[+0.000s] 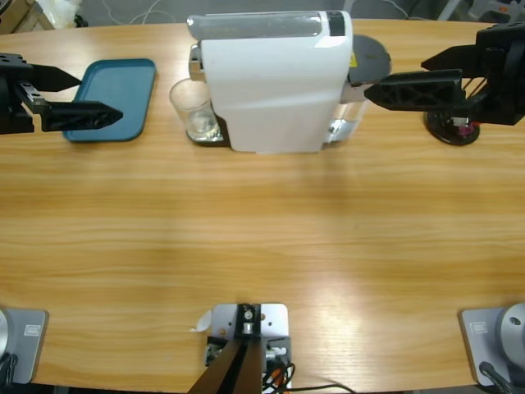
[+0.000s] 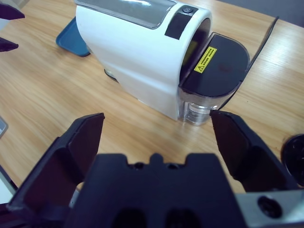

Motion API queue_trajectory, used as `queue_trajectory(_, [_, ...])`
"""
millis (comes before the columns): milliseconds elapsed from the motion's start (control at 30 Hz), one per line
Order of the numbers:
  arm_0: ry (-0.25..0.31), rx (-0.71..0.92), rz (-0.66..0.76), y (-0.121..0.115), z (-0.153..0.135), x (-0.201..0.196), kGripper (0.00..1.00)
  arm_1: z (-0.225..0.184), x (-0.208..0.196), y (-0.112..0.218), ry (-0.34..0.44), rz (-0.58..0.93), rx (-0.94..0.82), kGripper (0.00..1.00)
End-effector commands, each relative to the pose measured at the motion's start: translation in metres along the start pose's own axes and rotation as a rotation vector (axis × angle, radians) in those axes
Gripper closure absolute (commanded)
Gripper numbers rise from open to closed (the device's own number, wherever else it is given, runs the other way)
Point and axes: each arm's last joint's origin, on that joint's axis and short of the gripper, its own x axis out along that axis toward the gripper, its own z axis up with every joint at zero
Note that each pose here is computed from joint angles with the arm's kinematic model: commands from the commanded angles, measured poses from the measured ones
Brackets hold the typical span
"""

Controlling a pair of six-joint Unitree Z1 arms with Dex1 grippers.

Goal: Pour coffee

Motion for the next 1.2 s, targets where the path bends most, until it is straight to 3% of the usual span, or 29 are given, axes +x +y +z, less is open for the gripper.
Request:
queue_trajectory(33, [0.017, 0.005, -0.017, -0.004, -0.016, -0.003, 0.0, 0.016, 0.006, 0.007, -0.029, 0.02, -0.005, 0.0])
queue_trajectory(300, [0.022, 0.003, -0.018, -0.004, -0.02, -0.004, 0.0, 0.027, -0.004, 0.009, -0.074, 0.031, -0.002, 0.0])
queue_trajectory(1200, [0.015, 0.002, -0.016, -0.005, -0.024, -0.008, 0.0, 0.025, -0.001, 0.009, -0.044, 0.023, -0.004, 0.0])
